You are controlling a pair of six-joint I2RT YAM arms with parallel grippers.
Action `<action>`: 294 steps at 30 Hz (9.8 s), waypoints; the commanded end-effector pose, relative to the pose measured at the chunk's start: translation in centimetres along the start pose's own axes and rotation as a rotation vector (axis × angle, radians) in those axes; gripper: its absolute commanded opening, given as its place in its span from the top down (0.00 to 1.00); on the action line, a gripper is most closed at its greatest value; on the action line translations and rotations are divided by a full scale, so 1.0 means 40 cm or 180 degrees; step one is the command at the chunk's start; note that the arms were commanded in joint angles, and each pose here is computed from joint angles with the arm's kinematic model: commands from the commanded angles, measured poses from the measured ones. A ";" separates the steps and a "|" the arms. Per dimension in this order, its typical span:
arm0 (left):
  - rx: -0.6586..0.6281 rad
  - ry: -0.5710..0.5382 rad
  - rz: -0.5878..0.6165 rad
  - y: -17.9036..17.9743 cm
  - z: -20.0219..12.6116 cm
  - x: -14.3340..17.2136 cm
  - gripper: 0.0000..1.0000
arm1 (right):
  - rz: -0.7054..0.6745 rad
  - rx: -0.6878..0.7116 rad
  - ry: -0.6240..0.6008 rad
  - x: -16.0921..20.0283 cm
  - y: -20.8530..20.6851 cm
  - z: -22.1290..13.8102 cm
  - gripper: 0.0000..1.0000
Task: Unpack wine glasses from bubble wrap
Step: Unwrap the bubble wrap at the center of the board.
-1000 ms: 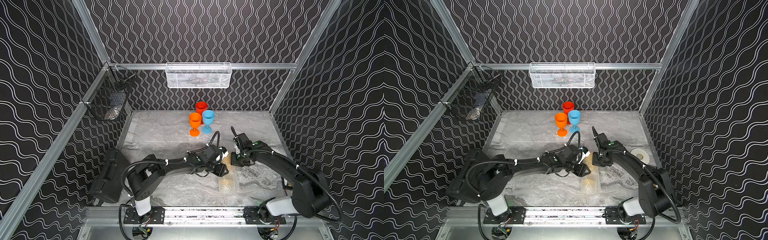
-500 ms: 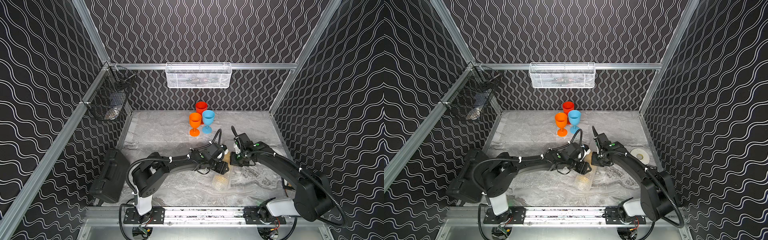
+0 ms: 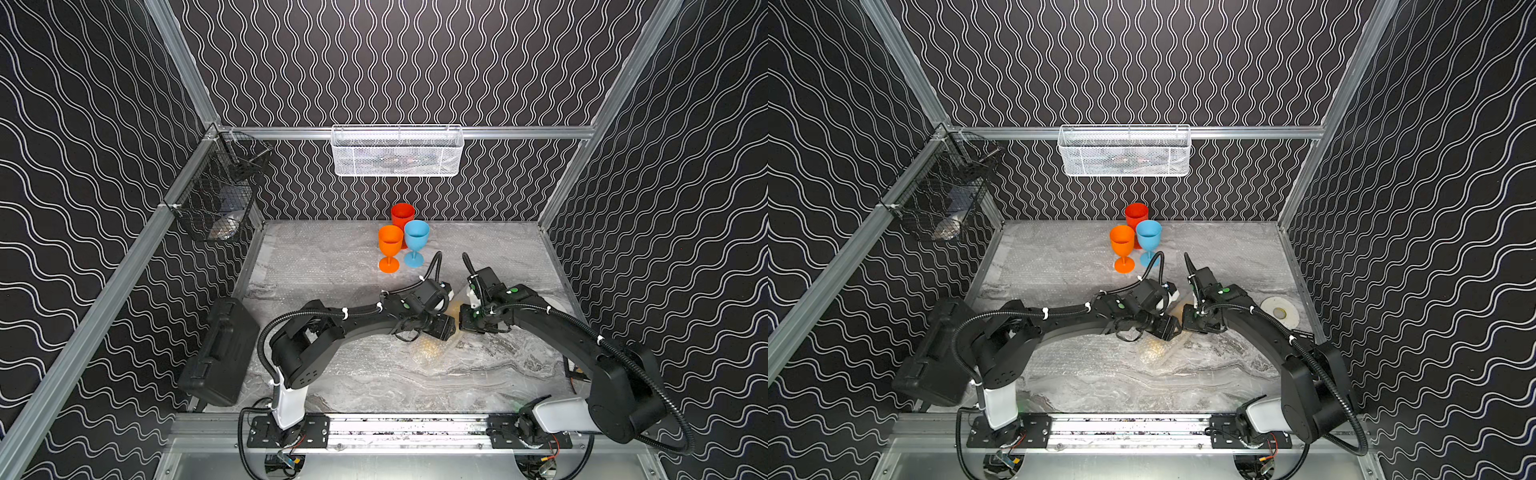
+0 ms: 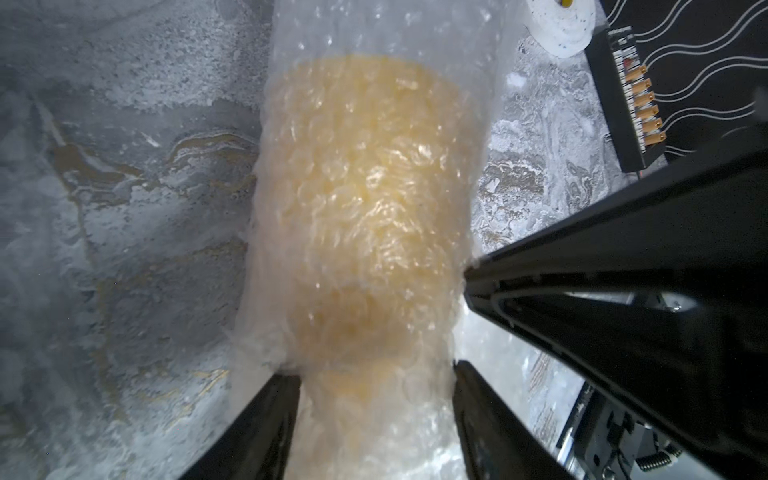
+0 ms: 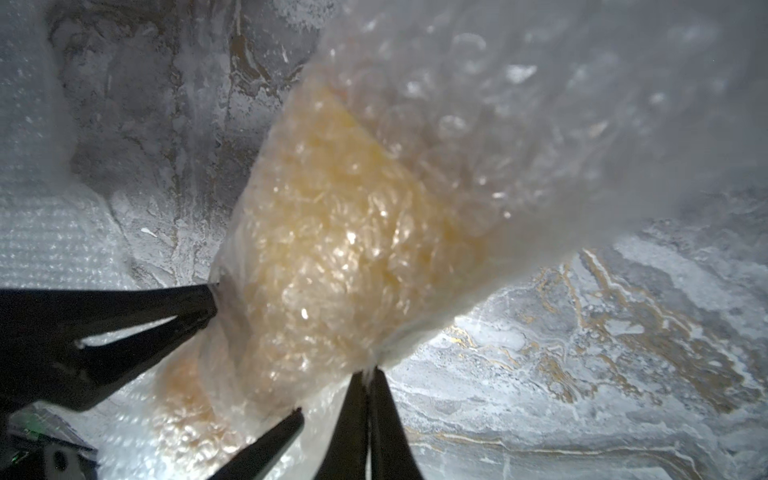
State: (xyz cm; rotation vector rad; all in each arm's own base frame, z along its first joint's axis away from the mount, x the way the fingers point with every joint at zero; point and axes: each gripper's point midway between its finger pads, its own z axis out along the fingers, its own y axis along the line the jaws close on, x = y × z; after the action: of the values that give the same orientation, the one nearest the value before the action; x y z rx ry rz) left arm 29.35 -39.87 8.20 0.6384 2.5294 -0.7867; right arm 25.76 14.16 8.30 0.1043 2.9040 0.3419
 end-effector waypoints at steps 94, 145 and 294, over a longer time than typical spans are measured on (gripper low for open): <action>-0.0556 -0.0300 0.0275 0.061 -0.069 -0.074 0.99 | -0.0248 -0.0265 0.0030 -0.078 0.070 0.027 0.68; -0.0966 -0.0206 0.0235 0.159 -0.095 -0.048 1.00 | -0.0080 0.0027 -0.0040 -0.071 -0.004 0.042 1.00; 0.0404 0.0133 0.0113 -0.102 0.128 -0.003 0.52 | 0.1347 -0.0871 -0.0276 -0.064 -0.199 -0.069 0.84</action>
State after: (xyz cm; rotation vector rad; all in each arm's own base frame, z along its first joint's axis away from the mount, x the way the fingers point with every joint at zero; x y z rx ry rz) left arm 28.13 -45.84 5.63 0.7628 2.5276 -0.9133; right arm 27.44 5.09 9.17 0.6918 2.6849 0.7738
